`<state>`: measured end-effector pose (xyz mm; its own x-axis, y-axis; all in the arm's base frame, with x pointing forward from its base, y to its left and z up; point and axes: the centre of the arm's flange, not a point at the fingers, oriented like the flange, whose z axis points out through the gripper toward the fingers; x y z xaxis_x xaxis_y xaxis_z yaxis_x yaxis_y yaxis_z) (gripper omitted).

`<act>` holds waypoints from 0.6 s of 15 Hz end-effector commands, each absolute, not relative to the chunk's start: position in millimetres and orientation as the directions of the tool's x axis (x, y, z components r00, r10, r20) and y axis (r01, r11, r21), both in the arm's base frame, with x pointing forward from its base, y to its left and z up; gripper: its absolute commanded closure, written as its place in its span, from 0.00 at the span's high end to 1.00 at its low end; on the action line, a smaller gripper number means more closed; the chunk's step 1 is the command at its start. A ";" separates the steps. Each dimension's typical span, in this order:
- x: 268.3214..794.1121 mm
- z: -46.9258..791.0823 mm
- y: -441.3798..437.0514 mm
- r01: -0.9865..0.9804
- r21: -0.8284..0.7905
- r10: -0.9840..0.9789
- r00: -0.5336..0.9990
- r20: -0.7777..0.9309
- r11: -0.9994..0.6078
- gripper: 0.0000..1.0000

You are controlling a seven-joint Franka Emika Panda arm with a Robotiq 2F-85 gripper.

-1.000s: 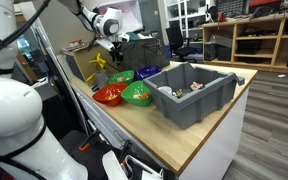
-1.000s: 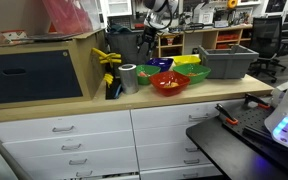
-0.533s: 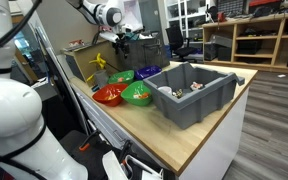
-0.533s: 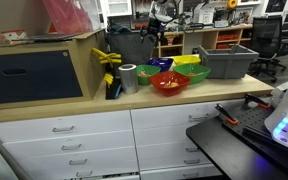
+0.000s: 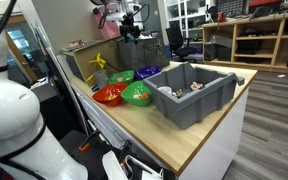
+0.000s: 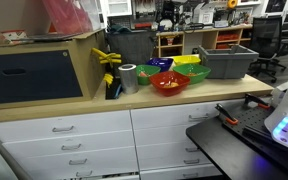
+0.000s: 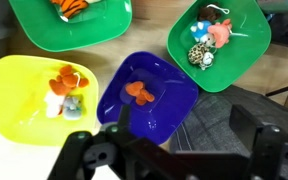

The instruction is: Move two items from the grey object to the green bowl

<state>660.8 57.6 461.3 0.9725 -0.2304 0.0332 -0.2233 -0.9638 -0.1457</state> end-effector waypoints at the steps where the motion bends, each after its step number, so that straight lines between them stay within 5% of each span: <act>1: 663.6 491.1 28.5 -0.215 -0.120 -0.220 0.975 0.030 -0.969 1.00; 9: 662.2 514.0 -54.3 -0.216 -0.081 -0.223 0.971 0.089 -0.973 1.00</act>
